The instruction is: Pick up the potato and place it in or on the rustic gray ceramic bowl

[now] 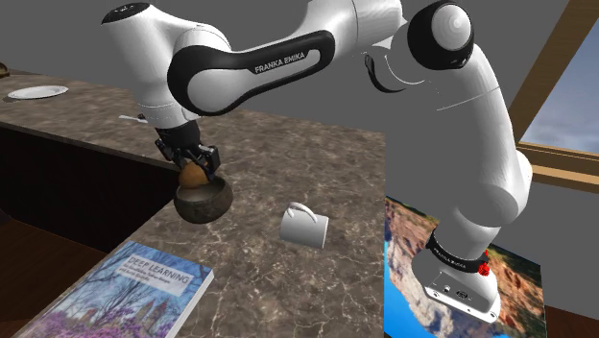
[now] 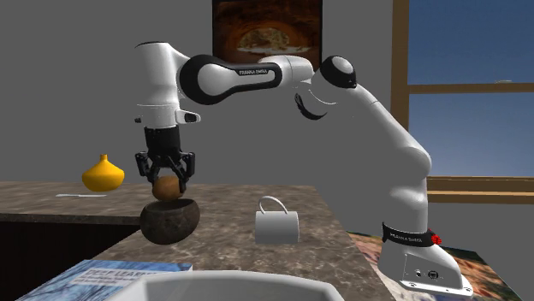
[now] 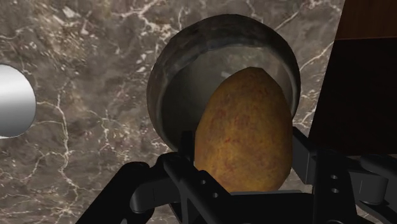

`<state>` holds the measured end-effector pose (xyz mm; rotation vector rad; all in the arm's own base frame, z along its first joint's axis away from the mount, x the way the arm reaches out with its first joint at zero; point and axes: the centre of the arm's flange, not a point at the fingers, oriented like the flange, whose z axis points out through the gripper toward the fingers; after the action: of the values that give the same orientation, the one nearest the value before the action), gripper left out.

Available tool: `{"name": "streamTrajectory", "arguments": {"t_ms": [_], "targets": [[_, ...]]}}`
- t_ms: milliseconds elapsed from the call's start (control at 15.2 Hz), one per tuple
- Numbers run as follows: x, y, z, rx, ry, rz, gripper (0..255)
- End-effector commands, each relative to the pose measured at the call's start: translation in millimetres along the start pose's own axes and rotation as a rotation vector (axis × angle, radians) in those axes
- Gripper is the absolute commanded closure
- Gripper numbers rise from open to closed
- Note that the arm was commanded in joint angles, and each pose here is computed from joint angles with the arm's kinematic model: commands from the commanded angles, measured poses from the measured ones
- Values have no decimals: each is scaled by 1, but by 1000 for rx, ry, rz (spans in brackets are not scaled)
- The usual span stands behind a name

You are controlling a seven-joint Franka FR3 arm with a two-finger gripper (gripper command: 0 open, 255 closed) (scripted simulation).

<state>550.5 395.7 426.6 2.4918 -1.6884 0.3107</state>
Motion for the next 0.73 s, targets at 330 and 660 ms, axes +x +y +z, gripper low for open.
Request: {"name": "streamTrajectory", "arguments": {"t_ms": [330, 660], "targets": [[0, 0, 0, 0, 0, 0, 0], [0, 0, -40, 0, 0, 0, 0]]}}
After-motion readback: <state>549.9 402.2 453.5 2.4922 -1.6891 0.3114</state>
